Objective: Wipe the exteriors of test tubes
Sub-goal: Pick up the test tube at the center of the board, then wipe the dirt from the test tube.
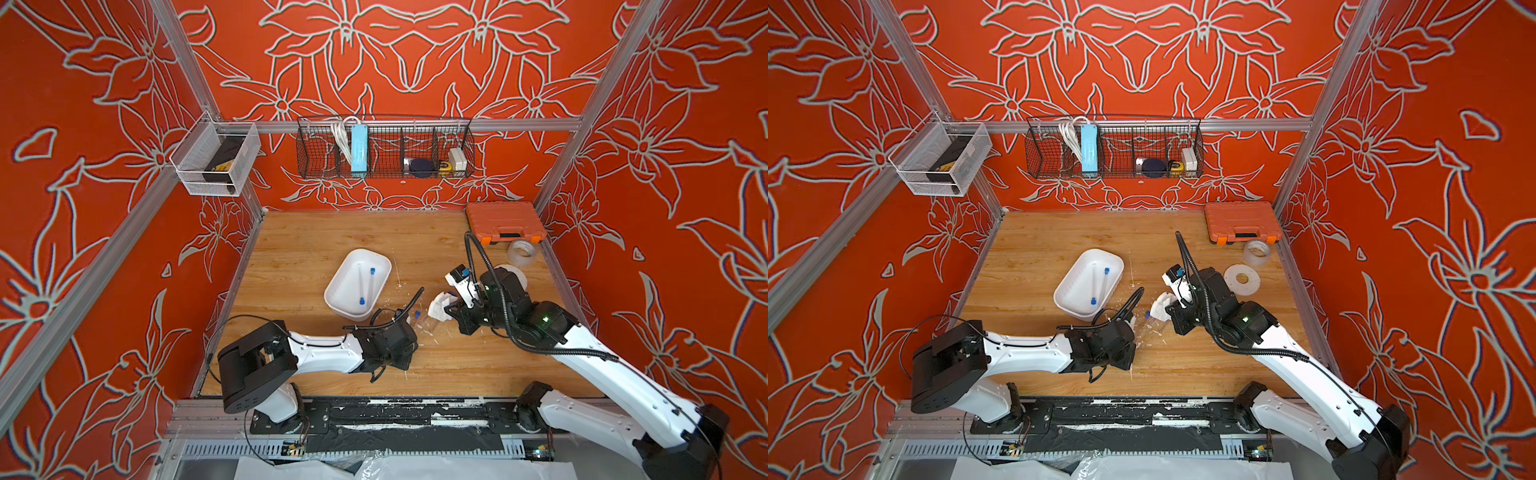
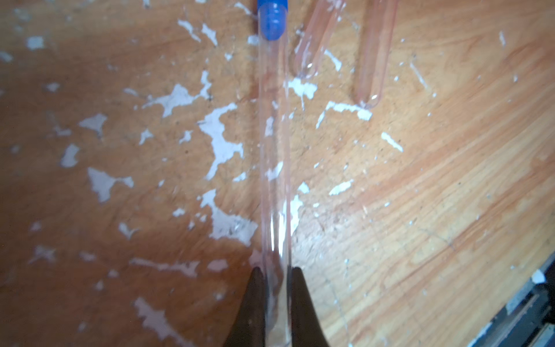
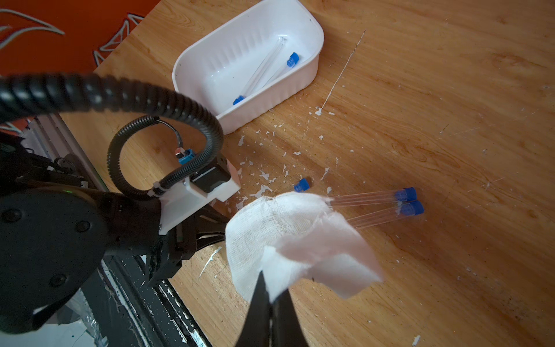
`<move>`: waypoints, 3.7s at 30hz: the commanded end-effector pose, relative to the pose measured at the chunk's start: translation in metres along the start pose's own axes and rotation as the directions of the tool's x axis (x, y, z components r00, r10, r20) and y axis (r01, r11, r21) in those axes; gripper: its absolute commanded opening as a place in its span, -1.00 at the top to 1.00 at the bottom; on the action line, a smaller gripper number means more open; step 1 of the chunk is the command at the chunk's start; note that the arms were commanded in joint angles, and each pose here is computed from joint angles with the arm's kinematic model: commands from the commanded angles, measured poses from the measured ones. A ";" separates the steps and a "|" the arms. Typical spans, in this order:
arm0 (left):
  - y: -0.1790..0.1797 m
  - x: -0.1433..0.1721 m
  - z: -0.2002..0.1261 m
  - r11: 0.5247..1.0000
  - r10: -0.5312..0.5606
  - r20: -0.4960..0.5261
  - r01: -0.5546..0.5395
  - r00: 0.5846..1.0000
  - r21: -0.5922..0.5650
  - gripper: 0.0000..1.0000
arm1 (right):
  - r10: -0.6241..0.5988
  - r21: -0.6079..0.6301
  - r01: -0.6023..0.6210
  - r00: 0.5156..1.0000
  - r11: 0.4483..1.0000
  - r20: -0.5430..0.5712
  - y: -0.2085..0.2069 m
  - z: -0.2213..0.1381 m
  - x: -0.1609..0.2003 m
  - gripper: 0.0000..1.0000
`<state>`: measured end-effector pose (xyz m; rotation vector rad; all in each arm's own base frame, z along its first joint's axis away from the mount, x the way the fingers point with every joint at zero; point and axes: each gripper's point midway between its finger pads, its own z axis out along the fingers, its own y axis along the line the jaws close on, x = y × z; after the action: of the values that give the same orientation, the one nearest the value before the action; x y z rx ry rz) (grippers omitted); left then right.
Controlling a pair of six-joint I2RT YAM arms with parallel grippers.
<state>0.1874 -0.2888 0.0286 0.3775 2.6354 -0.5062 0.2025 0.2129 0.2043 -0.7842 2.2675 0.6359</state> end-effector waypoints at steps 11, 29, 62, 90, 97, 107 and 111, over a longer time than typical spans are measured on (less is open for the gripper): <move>-0.057 -0.053 -0.082 0.964 0.006 0.140 -0.043 0.990 0.262 0.85 | 0.029 -0.122 -0.026 0.999 0.992 0.025 0.020 0.006 0.001 1.00; -0.076 -0.076 -0.109 0.927 -0.015 0.216 -0.067 0.976 0.370 0.85 | 0.027 -0.177 -0.035 0.999 0.984 -0.046 0.035 0.040 0.013 1.00; -0.062 -0.070 -0.119 0.938 -0.002 0.238 -0.081 0.971 0.337 0.85 | -0.029 0.027 0.031 0.996 0.999 -0.079 -0.025 0.041 -0.030 1.00; -0.054 -0.070 -0.117 0.949 -0.001 0.249 -0.077 0.969 0.306 0.84 | -0.034 -0.016 0.033 0.997 0.999 -0.069 -0.017 0.026 -0.054 1.00; -0.056 -0.073 -0.115 0.950 0.011 0.251 -0.088 0.968 0.298 0.84 | -0.054 -0.035 0.051 0.994 0.998 -0.099 -0.003 0.035 -0.047 1.00; -0.053 -0.078 -0.114 0.961 0.018 0.267 -0.091 0.964 0.262 0.84 | -0.071 -0.068 0.062 0.987 0.996 -0.144 0.023 0.048 -0.030 1.00; -0.049 -0.080 -0.113 0.968 0.022 0.273 -0.088 0.962 0.235 0.85 | -0.066 -0.092 0.052 0.987 0.994 -0.148 0.038 0.047 -0.023 1.00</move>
<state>0.1929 -0.3011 0.1652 0.4317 2.3214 -0.8443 0.2178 0.2754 0.2007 -0.9925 2.3398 0.6674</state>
